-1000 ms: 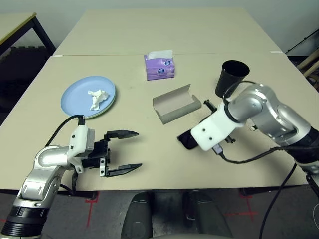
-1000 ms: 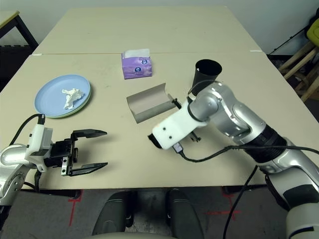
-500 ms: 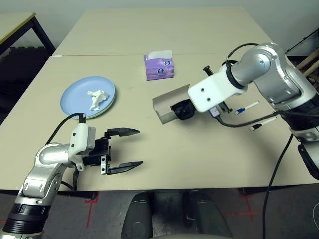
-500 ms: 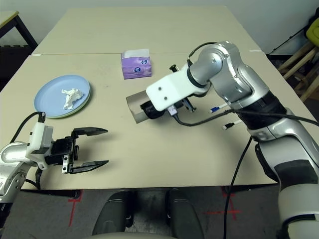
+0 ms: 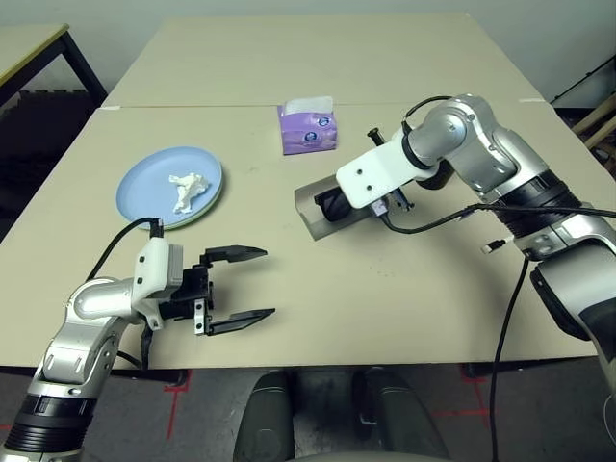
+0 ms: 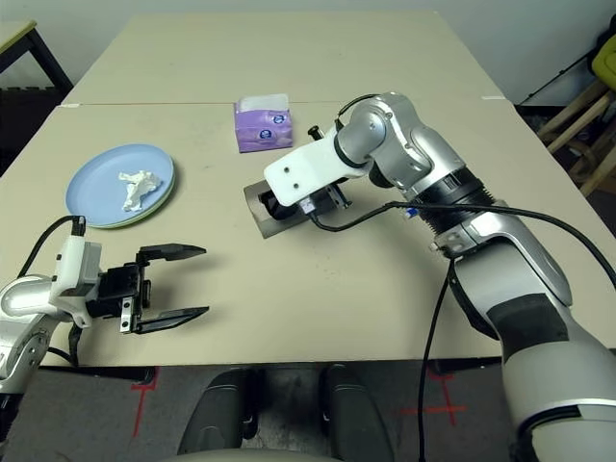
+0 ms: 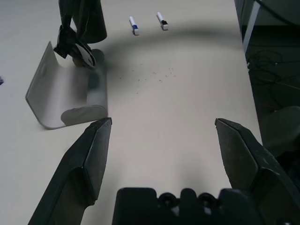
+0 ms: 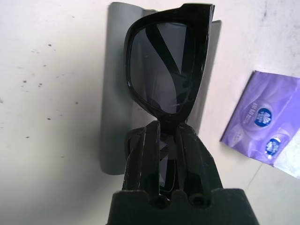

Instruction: Organize and tidy the items on the table.

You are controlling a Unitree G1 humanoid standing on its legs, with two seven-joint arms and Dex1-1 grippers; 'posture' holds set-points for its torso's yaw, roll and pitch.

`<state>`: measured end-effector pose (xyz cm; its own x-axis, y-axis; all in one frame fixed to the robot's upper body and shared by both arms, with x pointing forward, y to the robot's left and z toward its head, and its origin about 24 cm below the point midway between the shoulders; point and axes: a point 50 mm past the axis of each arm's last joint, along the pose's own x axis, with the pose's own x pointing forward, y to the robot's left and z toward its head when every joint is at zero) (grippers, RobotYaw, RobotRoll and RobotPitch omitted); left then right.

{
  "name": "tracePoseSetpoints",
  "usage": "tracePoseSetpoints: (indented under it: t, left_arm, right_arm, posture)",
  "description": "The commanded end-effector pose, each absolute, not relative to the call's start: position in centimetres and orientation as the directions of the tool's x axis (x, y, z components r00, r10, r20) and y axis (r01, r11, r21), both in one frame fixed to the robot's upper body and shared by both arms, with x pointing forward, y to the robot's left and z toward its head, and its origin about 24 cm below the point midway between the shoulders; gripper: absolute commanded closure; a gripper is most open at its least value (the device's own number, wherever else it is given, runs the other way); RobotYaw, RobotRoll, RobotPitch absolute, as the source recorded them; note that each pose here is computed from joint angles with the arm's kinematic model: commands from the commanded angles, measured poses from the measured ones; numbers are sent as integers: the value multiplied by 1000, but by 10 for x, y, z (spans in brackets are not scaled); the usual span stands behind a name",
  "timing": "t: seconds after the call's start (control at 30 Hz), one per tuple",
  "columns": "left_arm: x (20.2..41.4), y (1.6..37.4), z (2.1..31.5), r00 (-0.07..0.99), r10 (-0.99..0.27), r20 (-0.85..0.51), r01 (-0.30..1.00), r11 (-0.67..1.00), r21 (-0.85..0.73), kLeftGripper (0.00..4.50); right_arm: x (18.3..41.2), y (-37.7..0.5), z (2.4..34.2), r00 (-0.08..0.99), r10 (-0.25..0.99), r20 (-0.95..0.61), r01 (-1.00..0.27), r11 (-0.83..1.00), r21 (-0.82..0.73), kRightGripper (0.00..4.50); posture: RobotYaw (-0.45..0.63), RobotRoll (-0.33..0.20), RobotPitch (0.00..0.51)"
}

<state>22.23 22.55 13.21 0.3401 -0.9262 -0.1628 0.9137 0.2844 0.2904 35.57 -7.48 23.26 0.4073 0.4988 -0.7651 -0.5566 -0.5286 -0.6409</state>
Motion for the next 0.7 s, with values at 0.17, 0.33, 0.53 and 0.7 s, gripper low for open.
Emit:
tracePoseSetpoints:
  t: [0.17,0.33,0.53,0.7]
  left_arm:
    - [226,235,132,418,-889,-187,885,352,304,0]
    - [224,239,133,440,-878,-187,875,372,309,0]
    - [220,242,133,465,-865,-186,863,397,312,0]
    - [216,242,132,473,-861,-186,859,405,313,0]
  right_arm:
    - [361,-71,229,422,486,-765,-520,-561,-644,4146]
    - [364,-68,222,417,487,-768,-513,-571,-641,4146]
    - [369,-62,212,421,484,-767,-503,-579,-642,4146]
    - [372,-58,208,427,490,-759,-489,-581,-650,4146]
  posture:
    - [149,0,92]
    - [168,0,96]
    - [200,0,99]
    - [212,0,98]
